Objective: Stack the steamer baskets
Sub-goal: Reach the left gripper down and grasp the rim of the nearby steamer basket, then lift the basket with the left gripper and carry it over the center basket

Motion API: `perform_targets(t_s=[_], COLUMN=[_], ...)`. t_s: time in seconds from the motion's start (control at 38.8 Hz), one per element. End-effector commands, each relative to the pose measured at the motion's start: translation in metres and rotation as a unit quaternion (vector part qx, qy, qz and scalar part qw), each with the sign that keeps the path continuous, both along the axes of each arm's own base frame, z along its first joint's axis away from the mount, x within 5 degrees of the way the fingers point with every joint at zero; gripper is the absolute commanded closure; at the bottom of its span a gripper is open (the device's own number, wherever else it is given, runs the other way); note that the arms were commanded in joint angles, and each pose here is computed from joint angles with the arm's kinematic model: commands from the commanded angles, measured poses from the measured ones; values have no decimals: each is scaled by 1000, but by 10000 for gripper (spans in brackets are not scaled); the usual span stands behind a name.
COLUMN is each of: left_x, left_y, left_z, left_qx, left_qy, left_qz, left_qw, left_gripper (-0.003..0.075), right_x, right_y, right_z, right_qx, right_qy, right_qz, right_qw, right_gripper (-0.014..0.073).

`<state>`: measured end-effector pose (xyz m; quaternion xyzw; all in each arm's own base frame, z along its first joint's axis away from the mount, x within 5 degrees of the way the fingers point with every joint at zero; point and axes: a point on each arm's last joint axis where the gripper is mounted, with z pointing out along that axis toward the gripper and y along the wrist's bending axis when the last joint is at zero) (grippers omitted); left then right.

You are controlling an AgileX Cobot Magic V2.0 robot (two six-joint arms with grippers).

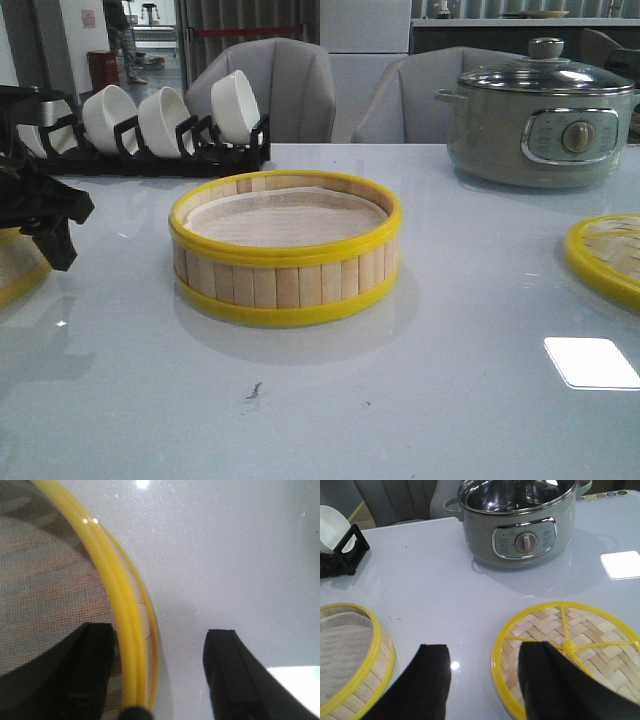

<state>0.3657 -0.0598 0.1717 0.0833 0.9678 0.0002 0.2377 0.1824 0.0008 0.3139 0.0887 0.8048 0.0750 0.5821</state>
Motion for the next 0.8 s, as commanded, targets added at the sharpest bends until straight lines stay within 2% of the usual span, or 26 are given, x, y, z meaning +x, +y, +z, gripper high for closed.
perform_targets(t_s=[0.0,0.1,0.15,0.34,0.46,0.62,0.77], left_x=[6,4,3,3,3,-1,-16], left_y=[0,-1,-1,-9,-25,-58,-105], left_z=[28,38,45,87,125,163,186], left_qx=[-13,-15,-15,-27,-40,-58,-83], left_qy=[-54,-64,-74,-131,-173,-193,-214], left_qz=[4,3,2,-8,-27,-63,-121], left_qw=[998,998,997,991,984,977,966], left_gripper=[414,654,613,632,632,632,632], right_x=[2,2,2,2,2,2,2], right_y=[-2,-2,-2,-2,-2,-2,-2], right_z=[20,20,20,18,18,18,17], right_qx=[-8,-8,-8,-7,-7,-7,-7], right_qy=[-58,-57,-56,-52,-50,-49,-47], right_qz=[-7,-7,-7,-6,-6,-6,-6], right_qw=[998,998,998,999,999,999,999], right_gripper=[161,161,161,161,161,161,161])
